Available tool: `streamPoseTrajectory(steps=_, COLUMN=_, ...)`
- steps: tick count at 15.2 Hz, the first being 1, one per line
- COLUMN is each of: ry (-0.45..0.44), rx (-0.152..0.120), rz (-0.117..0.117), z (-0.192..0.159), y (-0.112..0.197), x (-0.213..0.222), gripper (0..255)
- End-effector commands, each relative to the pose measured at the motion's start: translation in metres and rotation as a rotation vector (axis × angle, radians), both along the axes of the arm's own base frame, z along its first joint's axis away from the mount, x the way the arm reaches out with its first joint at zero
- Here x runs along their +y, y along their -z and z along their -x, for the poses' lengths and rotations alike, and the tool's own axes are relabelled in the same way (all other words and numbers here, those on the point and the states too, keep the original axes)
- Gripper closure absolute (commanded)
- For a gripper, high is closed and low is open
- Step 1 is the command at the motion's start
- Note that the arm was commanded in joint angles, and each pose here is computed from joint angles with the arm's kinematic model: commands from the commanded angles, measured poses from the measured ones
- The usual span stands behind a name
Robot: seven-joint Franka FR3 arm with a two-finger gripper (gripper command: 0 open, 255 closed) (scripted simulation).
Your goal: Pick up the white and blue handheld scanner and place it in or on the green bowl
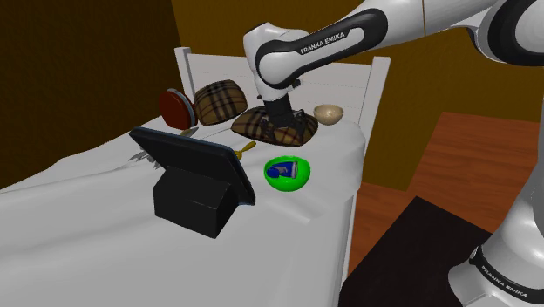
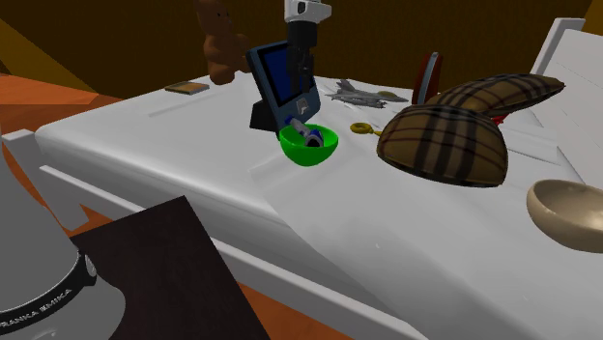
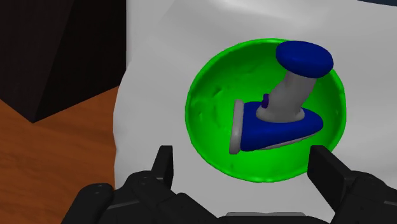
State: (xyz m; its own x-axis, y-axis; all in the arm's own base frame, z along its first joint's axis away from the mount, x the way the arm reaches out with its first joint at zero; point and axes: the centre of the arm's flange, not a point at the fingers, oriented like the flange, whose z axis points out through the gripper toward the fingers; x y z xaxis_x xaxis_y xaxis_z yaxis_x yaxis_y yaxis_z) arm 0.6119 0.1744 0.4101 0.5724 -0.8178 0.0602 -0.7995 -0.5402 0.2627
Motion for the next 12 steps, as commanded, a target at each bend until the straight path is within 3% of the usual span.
streamPoseTrajectory(steps=1, ry=0.0, rx=0.0, rz=0.0, z=0.0, y=0.0, x=0.0, gripper=0)
streamPoseTrajectory(steps=5, ry=0.0, rx=0.0, rz=0.0, z=-0.009, y=-0.048, x=0.01, gripper=0)
streamPoseTrajectory(steps=12, ry=0.0, rx=0.0, rz=0.0, z=-0.009, y=-0.048, x=0.01, gripper=0)
